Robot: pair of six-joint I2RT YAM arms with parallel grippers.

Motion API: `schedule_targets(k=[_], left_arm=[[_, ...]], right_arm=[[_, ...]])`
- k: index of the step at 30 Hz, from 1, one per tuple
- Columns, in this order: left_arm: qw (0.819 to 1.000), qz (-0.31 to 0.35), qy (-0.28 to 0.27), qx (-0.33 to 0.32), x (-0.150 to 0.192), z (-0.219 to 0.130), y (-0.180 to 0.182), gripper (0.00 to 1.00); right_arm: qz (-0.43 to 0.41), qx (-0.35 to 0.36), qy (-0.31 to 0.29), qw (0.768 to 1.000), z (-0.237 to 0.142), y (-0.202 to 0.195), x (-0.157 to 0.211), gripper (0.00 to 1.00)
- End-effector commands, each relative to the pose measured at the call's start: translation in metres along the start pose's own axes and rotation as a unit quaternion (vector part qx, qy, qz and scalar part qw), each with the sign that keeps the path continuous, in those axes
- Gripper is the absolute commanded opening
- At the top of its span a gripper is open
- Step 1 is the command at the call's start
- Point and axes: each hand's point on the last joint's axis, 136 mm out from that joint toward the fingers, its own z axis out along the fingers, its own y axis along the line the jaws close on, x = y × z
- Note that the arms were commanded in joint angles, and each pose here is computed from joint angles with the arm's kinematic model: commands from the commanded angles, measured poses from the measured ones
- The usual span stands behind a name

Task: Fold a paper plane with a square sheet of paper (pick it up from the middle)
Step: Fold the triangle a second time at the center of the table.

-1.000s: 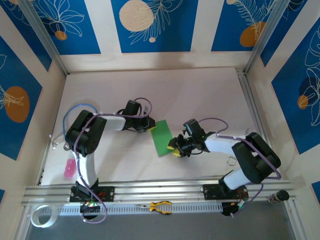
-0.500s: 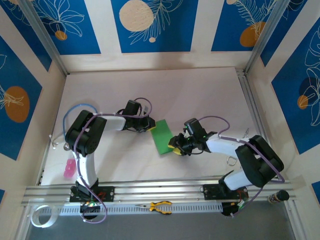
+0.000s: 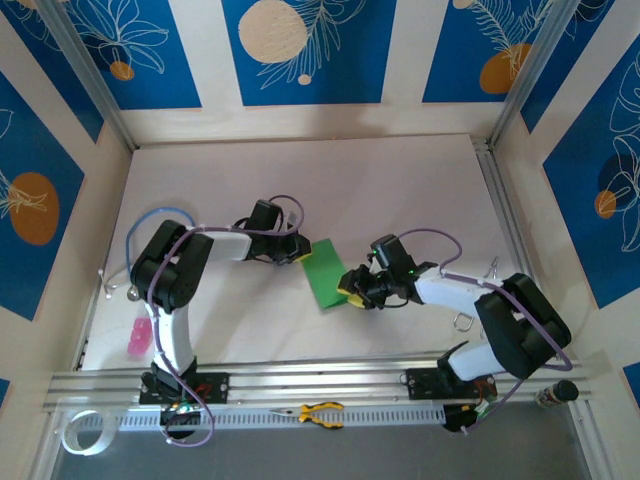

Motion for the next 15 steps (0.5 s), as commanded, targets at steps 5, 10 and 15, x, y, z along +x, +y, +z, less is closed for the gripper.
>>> schedule_targets(k=[5, 10, 15], left_arm=[[0.998, -0.03, 0.034, -0.038, 0.018, 0.006, 0.029, 0.19], [0.998, -0.03, 0.033, -0.036, 0.017, 0.006, 0.028, 0.19], [0.998, -0.031, 0.034, -0.035, 0.018, 0.007, 0.028, 0.19]], right_arm=[[-0.066, -0.077, 0.011, 0.995, -0.003, 0.032, -0.016, 0.47], [-0.108, -0.102, 0.024, 0.989, -0.004, 0.044, -0.017, 0.49], [-0.13, -0.112, 0.028, 0.985, -0.006, 0.046, -0.024, 0.53]])
